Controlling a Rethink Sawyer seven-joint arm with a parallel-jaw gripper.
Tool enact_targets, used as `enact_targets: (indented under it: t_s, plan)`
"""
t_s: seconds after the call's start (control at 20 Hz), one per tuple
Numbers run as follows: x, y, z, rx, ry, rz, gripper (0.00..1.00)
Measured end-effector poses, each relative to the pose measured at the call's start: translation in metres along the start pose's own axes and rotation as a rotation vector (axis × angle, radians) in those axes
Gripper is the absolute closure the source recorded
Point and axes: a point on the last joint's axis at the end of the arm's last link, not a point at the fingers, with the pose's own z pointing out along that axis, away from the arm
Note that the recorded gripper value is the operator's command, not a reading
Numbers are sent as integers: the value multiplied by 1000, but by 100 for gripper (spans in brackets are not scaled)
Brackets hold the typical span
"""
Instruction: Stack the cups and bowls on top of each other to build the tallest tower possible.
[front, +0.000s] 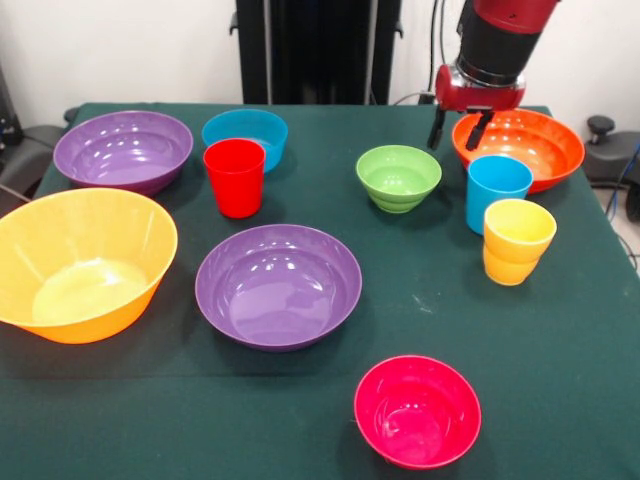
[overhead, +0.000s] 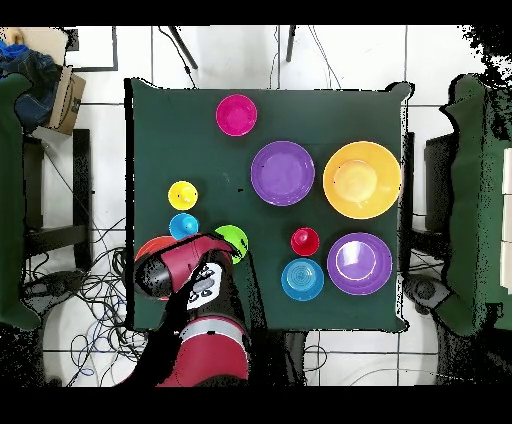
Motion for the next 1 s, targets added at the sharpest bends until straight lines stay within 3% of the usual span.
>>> enact_targets:
  t_s: [0.45,1.0]
  plan:
    - [-5,3,-1,-14,-17,21,0]
    - [-1,14,17,-9,5,-3,0]
